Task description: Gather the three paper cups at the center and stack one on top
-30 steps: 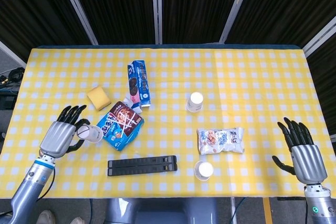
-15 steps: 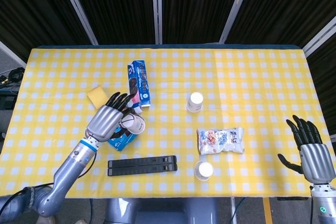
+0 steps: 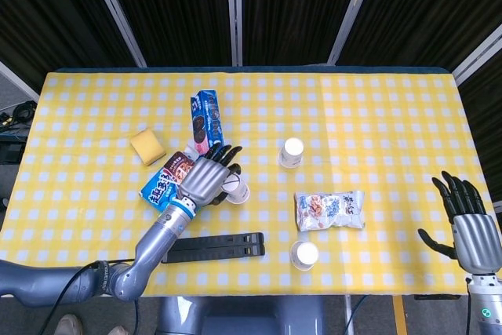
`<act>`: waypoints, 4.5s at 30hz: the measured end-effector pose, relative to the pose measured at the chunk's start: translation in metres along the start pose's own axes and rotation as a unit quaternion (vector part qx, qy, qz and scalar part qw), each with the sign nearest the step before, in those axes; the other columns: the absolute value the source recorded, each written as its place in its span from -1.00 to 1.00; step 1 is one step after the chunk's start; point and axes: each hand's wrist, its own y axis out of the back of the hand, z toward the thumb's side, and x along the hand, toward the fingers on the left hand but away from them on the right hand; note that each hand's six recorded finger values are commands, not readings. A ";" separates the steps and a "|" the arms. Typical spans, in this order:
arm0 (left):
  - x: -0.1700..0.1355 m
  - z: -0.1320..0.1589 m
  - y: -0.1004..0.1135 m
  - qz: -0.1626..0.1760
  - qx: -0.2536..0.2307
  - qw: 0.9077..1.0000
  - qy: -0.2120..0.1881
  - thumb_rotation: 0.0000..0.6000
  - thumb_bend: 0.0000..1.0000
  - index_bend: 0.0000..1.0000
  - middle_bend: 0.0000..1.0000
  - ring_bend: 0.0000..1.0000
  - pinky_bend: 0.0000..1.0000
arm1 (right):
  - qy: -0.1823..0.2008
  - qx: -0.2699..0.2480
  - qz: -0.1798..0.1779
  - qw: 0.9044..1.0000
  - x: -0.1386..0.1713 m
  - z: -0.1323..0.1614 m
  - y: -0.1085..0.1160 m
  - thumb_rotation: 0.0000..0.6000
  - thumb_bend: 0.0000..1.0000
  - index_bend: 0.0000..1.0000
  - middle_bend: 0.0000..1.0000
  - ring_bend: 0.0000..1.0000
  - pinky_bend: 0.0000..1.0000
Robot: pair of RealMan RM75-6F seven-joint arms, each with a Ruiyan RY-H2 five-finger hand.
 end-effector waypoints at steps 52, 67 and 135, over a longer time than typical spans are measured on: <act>-0.125 -0.103 0.023 0.087 0.016 0.991 0.104 1.00 -0.46 -1.00 -1.00 -1.00 -1.00 | 0.004 0.013 0.002 1.000 0.000 0.003 -0.001 1.00 -0.79 -1.00 -1.00 -1.00 -1.00; -0.230 -0.174 0.001 0.135 -0.001 0.980 0.147 1.00 -0.50 -1.00 -1.00 -1.00 -1.00 | 0.088 -0.008 0.122 0.989 0.029 0.028 -0.015 1.00 -0.69 -0.79 -1.00 -1.00 -1.00; -0.241 -0.202 0.003 0.146 -0.046 0.975 0.162 1.00 -0.50 -1.00 -1.00 -1.00 -1.00 | 0.183 -0.085 0.307 0.930 0.006 0.169 -0.138 1.00 -0.42 -0.42 -0.99 -1.00 -1.00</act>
